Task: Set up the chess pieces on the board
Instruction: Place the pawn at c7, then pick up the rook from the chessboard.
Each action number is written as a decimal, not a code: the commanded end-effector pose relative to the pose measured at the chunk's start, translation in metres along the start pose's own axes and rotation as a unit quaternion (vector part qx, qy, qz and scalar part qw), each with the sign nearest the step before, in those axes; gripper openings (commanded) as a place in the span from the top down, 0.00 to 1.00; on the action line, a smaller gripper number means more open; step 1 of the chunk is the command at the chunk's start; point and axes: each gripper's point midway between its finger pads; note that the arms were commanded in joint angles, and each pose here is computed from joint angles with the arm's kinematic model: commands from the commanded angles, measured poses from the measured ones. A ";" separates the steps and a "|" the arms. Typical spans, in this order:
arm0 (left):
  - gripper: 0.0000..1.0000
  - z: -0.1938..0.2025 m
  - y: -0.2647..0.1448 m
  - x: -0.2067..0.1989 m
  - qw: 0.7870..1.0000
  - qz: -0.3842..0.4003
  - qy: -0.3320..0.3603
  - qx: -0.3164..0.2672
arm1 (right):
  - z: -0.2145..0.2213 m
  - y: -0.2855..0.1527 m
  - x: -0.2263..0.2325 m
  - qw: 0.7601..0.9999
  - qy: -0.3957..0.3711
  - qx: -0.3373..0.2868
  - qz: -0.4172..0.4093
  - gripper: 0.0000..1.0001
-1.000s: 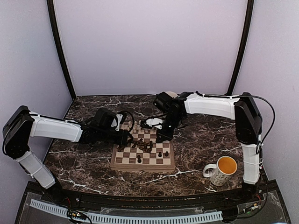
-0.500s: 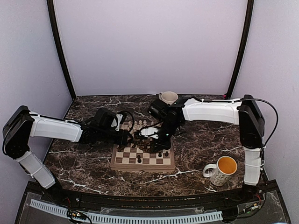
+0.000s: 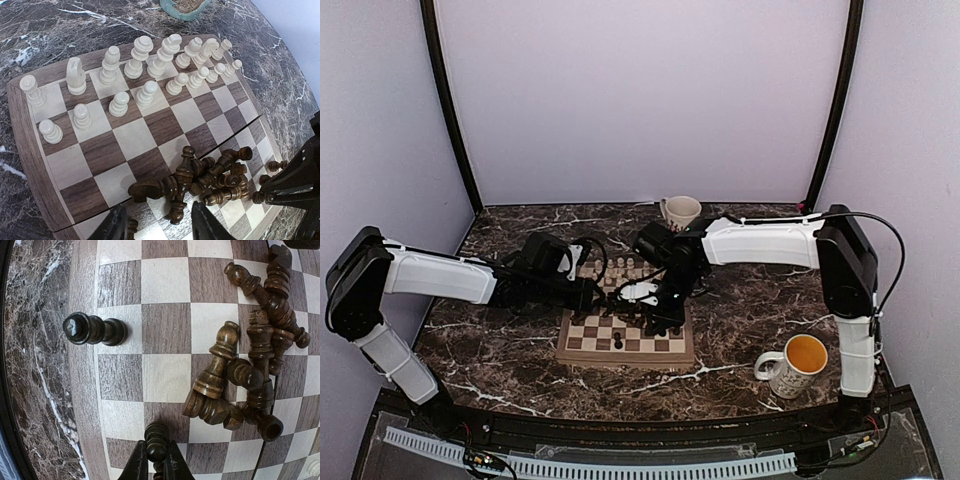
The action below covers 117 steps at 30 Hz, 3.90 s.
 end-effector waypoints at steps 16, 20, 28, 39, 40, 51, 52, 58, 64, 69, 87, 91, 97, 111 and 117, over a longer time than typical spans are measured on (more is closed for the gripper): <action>0.54 -0.001 -0.005 0.002 1.000 0.000 -0.006 -0.007 | -0.007 0.004 0.003 1.000 0.000 -0.002 -0.003 0.79; 0.54 -0.001 -0.006 0.002 1.000 -0.001 -0.007 -0.009 | -0.018 -0.014 0.010 1.000 0.002 -0.022 -0.018 0.74; 0.54 0.002 -0.009 0.002 1.000 0.000 -0.006 -0.009 | -0.037 -0.047 -0.023 0.996 0.051 -0.069 -0.005 0.71; 0.54 0.000 -0.013 0.001 1.000 0.003 -0.003 -0.014 | -0.045 -0.034 -0.060 0.994 0.081 -0.064 0.043 0.69; 0.54 0.000 -0.013 0.001 1.000 0.003 -0.004 -0.013 | -0.044 -0.031 -0.060 0.994 0.081 -0.061 0.042 0.69; 0.54 0.001 -0.014 0.001 1.000 0.004 -0.005 -0.013 | -0.041 -0.008 -0.065 0.994 0.094 -0.043 0.031 0.68; 0.54 0.002 -0.014 0.000 1.000 0.005 -0.005 -0.012 | -0.042 -0.007 -0.066 0.994 0.095 -0.043 0.032 0.70; 0.54 0.002 -0.015 0.001 1.000 0.004 -0.006 -0.014 | -0.044 -0.005 -0.068 0.994 0.099 -0.043 0.026 0.79; 0.54 0.004 -0.014 0.000 1.000 0.006 -0.007 -0.012 | -0.046 -0.009 -0.063 0.994 0.096 -0.048 0.016 0.89; 0.54 0.002 -0.014 0.000 1.000 0.008 -0.007 -0.013 | -0.048 -0.014 -0.060 0.994 0.095 -0.055 0.010 0.91; 0.54 0.002 -0.014 -0.002 1.000 0.011 -0.008 -0.012 | -0.047 -0.004 -0.063 0.994 0.098 -0.042 0.002 0.76; 0.54 0.002 -0.014 -0.002 1.000 0.012 -0.007 -0.010 | -0.046 -0.005 -0.062 0.994 0.100 -0.039 0.003 0.79; 0.54 0.001 -0.012 -0.003 1.000 0.013 -0.006 -0.010 | -0.043 -0.009 -0.062 0.994 0.101 -0.037 0.006 0.83; 0.54 -0.005 -0.011 -0.011 0.999 0.038 -0.002 -0.023 | -0.058 -0.052 -0.049 0.988 0.101 -0.116 -0.018 0.94; 0.53 -0.015 -0.015 -0.031 0.993 0.097 0.008 -0.061 | -0.067 -0.063 -0.046 0.983 0.108 -0.143 -0.046 0.95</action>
Point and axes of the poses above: each gripper's point midway between its finger pads, its own y axis out along the fingers, its own x axis along the line the jaws close on, z = x × y, and after that the axes turned 13 degrees about y, right-handed
